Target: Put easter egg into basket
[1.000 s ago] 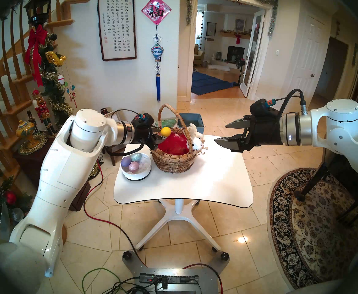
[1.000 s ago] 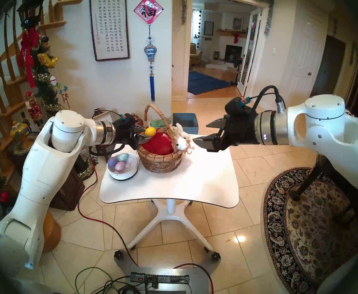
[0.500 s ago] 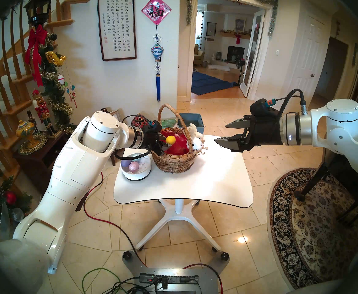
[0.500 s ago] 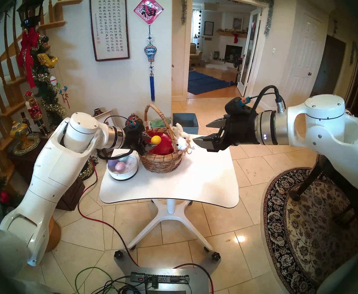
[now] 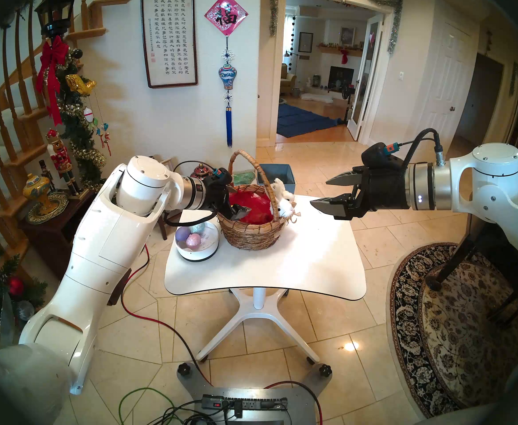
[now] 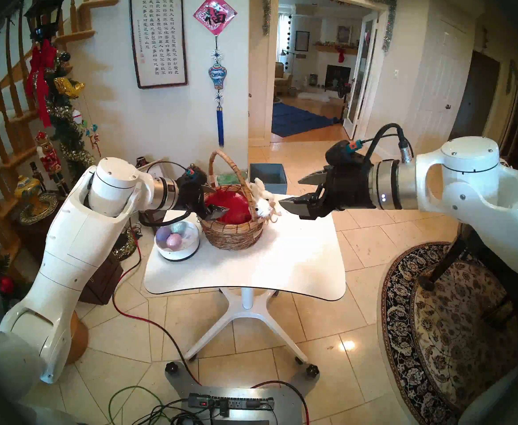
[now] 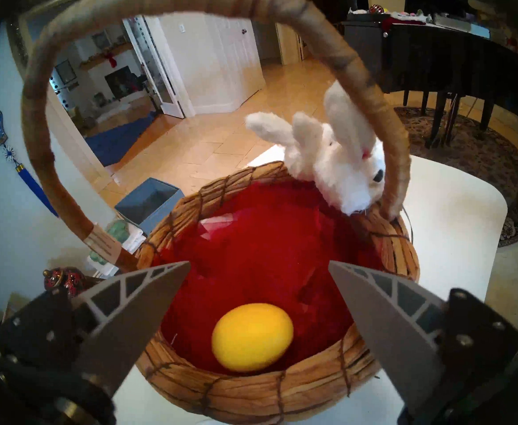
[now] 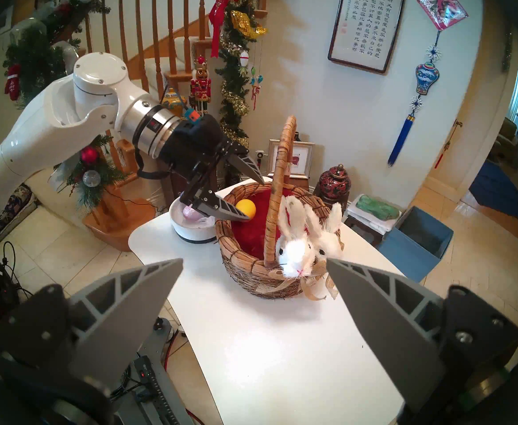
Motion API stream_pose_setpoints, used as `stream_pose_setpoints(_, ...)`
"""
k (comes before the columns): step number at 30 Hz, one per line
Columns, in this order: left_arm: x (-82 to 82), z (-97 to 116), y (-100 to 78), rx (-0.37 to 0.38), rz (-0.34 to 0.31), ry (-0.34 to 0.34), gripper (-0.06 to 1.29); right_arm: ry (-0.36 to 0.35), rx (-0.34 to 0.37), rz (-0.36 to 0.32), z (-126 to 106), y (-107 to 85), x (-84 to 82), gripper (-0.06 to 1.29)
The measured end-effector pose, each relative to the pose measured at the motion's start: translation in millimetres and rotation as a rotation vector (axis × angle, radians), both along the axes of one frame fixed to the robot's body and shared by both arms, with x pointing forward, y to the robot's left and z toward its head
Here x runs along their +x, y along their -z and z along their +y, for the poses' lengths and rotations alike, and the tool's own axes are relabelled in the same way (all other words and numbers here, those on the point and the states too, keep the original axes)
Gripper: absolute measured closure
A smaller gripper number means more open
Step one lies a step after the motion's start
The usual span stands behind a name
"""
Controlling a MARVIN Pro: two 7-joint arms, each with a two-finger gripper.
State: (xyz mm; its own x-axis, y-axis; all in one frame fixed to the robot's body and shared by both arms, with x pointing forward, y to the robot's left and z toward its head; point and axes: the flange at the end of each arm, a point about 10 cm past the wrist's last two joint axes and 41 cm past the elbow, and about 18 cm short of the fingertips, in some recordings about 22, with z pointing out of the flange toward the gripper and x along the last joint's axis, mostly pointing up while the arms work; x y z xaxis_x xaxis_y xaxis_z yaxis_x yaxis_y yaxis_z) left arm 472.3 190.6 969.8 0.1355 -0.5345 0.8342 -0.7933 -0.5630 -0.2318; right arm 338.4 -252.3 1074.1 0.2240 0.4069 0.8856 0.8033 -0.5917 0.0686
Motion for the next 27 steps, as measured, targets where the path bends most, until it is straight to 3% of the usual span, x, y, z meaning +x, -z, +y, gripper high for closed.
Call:
stream_pose_setpoints(3, -7.9, 8.2, -10.8, -0.033, -0.012, 0.003, 0.02, 0.000, 0.000, 0.000, 0.0, 0.1, 0.0, 0.01)
stream_pose_setpoints(9, -29.0, 33.5, -35.1, -0.087, -0.039, -0.009, 0.02, 0.000, 0.000, 0.001, 0.0, 0.2, 0.0, 0.01)
stream_pose_setpoints(13, -42.3, 51.4, -42.0, -0.091, -0.045, -0.036, 0.02, 0.000, 0.000, 0.001, 0.0, 0.2, 0.0, 0.01)
stream_pose_setpoints(23, -70.7, 82.7, -29.5, -0.052, 0.020, -0.126, 0.02, 0.000, 0.000, 0.001, 0.1, 0.2, -0.1, 0.01)
stream_pose_setpoints(27, -79.0, 91.2, -21.9, -0.028, 0.035, -0.195, 0.02, 0.000, 0.000, 0.001, 0.1, 0.2, -0.1, 0.01)
